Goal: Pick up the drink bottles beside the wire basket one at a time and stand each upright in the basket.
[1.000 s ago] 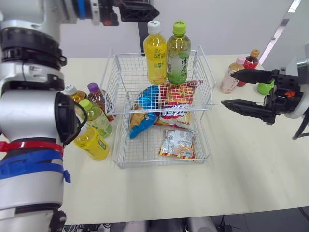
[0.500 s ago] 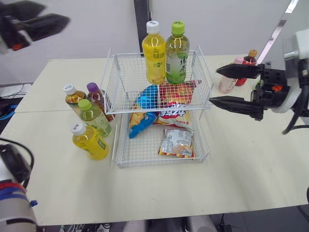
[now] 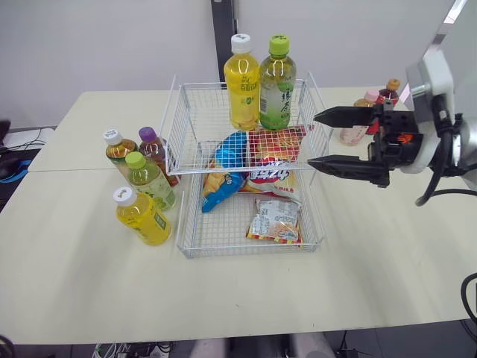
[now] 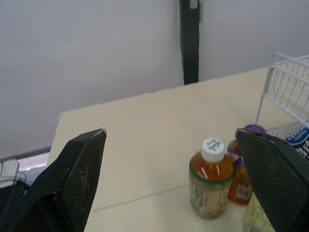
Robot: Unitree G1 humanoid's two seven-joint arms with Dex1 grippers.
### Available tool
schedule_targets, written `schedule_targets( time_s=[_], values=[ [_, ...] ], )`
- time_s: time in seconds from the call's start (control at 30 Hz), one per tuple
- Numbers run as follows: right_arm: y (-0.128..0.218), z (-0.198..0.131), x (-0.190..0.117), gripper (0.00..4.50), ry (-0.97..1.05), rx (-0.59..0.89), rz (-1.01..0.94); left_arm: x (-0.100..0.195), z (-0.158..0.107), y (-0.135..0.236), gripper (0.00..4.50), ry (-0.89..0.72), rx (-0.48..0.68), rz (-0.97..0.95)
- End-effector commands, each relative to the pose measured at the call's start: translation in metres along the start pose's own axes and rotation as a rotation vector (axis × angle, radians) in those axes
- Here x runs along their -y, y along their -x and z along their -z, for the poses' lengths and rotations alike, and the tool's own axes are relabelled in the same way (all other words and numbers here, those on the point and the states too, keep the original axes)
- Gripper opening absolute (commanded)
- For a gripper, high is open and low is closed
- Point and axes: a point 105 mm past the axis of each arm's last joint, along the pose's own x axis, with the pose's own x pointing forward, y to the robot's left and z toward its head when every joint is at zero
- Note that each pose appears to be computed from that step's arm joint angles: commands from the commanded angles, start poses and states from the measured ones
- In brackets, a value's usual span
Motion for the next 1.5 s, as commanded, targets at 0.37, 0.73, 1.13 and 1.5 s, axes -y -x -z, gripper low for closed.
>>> schedule_targets(
  time_s=[0.37,0.73,1.13,1.5],
  values=[
    [-0.009,-0.013,-0.005,4.5,0.085,0.033,-0.052,0.043,0.031,-0.047,4.46,0.018,0.124,-0.048],
    [-0.011,-0.009,-0.007,4.5,0.081,0.031,-0.054,0.06,0.036,-0.103,4.46,0.018,0.093,-0.041],
    [-0.011,0.001,-0.003,4.5,0.077,0.025,-0.041,0.068,0.043,-0.144,4.46,0.009,0.029,-0.026],
    [-0.015,0.0,0.002,4.5,0.09,0.041,-0.025,0.075,0.052,-0.159,4.46,0.024,-0.014,0.002]
  ],
)
